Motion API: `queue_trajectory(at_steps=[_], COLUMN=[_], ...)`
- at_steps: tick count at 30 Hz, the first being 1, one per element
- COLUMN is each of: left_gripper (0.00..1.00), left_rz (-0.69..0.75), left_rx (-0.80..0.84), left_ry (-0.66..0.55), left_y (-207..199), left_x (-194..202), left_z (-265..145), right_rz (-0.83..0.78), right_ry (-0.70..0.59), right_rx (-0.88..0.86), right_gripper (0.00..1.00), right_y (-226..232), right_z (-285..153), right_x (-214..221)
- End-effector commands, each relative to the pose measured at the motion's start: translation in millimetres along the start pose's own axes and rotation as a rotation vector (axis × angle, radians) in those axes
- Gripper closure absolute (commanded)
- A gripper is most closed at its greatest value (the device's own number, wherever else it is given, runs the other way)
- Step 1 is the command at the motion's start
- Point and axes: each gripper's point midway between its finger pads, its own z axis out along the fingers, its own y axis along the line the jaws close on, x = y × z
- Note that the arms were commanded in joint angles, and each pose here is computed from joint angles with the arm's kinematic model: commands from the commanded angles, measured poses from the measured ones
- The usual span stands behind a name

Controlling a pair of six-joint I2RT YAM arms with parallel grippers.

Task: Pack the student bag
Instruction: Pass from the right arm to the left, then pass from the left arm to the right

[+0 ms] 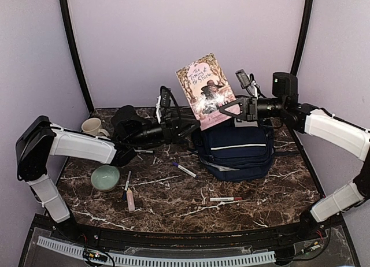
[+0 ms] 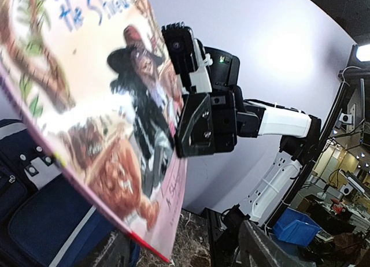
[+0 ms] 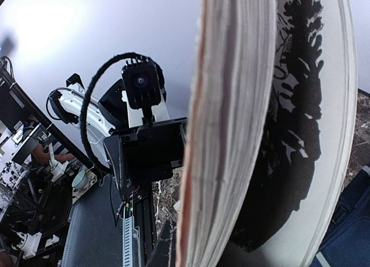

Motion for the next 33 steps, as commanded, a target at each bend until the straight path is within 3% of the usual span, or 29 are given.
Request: queue_trajectory(at_steps=[1,6,15,20,23,24,31,33], left_gripper=[0.34,0.41,0.7,0.87,0.93,0.95,1.0,1.0], left_rz=[0.077,0.058,0.04,0.047,0.053,0.056,0.052,0.045], left_rx=[0.124,0.133,0.168,0.173,0.156,0.15,0.139,0.152], left_ry=[-0.101,-0.125,-0.182,-0.167,-0.145,-0.139,-0.107,-0.091], left_y=[-33.3,-27.8,-29.2,-30.8,-29.4,-29.1,-29.9,-31.6], left_x=[-36.4,-43.9,-49.6,-47.8,-44.9,-44.0,-39.6,-36.6], left_z=[15.6,33.5,36.1,36.2,35.3,34.3,25.5,24.0], right_rz=[-0.056,-0.045,-0.061,-0.115,-0.247,-0.29,-0.401,-0.383], right_ry=[-0.016,-0.02,-0.009,0.064,0.125,0.14,0.168,0.159], right_rx=[-0.012,-0.035,0.044,0.047,0.116,0.148,0.203,0.232], right_gripper=[1.0,1.0,1.0,0.74,0.43,0.37,0.27,0.17], right_y=[6.0,7.4,-3.7,-2.7,0.0,0.1,18.6,15.7], right_z=[-5.4,-5.7,-11.4,-13.8,-24.5,-29.9,-68.1,-75.6], right_x=[-0.4,6.8,20.0,32.4,29.4,26.9,20.6,20.5])
